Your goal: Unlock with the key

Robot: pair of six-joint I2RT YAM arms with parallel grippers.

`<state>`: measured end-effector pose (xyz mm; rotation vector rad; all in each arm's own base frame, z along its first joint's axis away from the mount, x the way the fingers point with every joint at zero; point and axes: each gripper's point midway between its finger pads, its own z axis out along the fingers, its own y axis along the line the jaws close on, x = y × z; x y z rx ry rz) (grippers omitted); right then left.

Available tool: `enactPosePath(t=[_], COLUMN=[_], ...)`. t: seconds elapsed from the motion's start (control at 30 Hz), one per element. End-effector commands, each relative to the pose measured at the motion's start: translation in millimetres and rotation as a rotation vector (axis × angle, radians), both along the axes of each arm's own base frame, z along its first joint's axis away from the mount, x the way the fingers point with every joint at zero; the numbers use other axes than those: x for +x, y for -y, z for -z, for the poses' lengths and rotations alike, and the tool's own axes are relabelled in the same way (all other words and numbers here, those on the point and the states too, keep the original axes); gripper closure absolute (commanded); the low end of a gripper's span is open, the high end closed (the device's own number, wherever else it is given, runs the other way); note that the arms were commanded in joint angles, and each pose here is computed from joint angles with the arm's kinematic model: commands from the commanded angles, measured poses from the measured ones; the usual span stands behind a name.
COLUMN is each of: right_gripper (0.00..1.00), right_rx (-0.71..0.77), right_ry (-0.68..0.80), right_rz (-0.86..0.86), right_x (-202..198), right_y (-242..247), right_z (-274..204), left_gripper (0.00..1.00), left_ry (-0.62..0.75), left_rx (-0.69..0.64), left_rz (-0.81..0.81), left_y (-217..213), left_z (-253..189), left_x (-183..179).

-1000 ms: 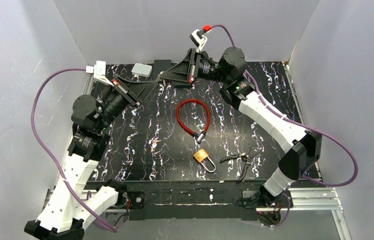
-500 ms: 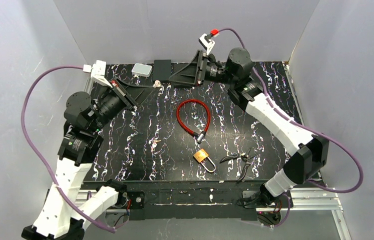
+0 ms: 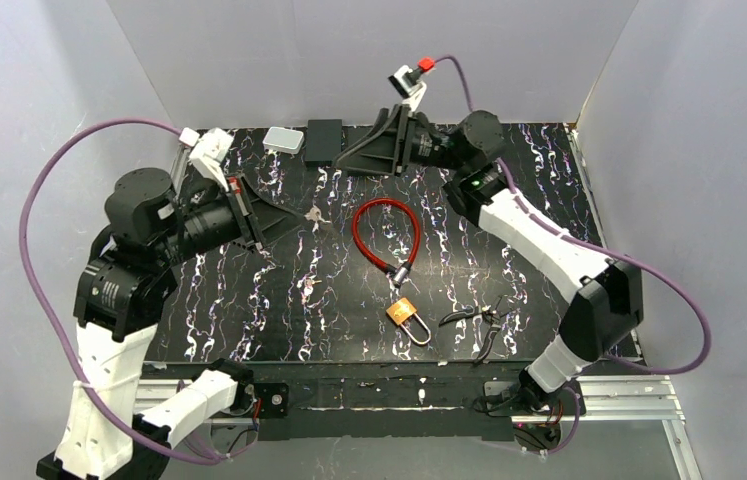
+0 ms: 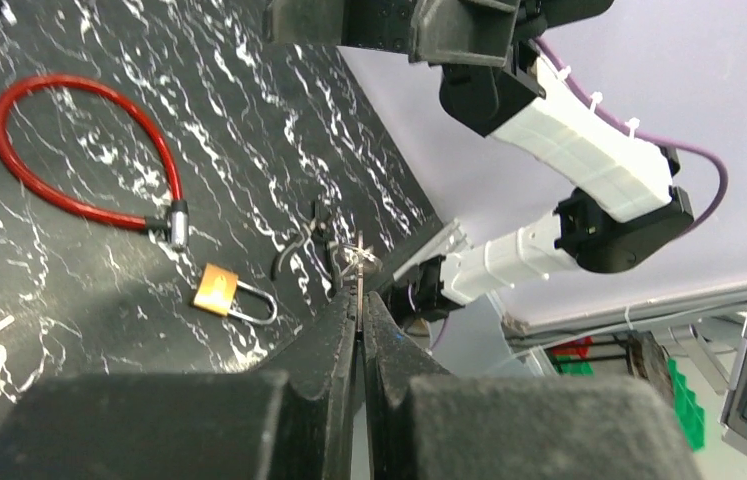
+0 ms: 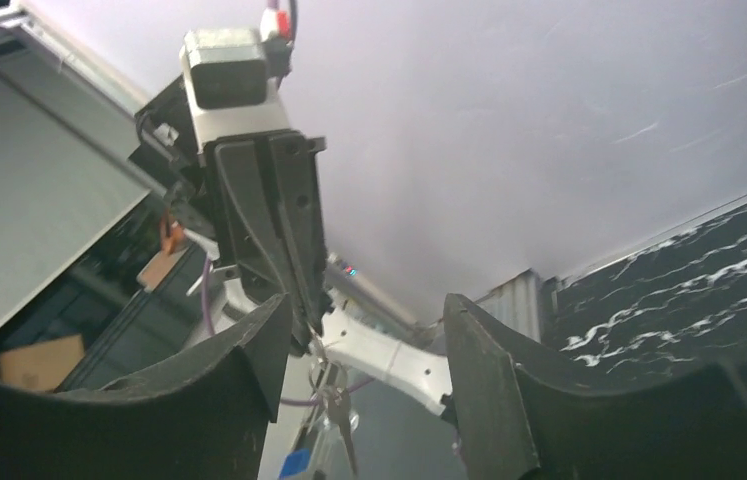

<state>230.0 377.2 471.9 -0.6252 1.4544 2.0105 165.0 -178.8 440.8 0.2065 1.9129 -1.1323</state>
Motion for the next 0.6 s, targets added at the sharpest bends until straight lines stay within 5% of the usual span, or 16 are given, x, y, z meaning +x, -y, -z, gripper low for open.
enactPosePath(t=[0.0,0.57], right_gripper=[0.4,0.6], right_rx=[0.065,-0.041], right_ry=[0.11,0.079], right_rz=[-0.193,-0.229], right_x=[-49,-57], right_y=[-8,-17], right_z=[-26,-3], left_gripper=[1.0,1.0], left_ry=[-0.07,-0.023], left_rx=[0.024,-0.048], left_rz=[0.076,0.06], left_y=[7,14], left_z=[12,-10], left_x=[-7,8])
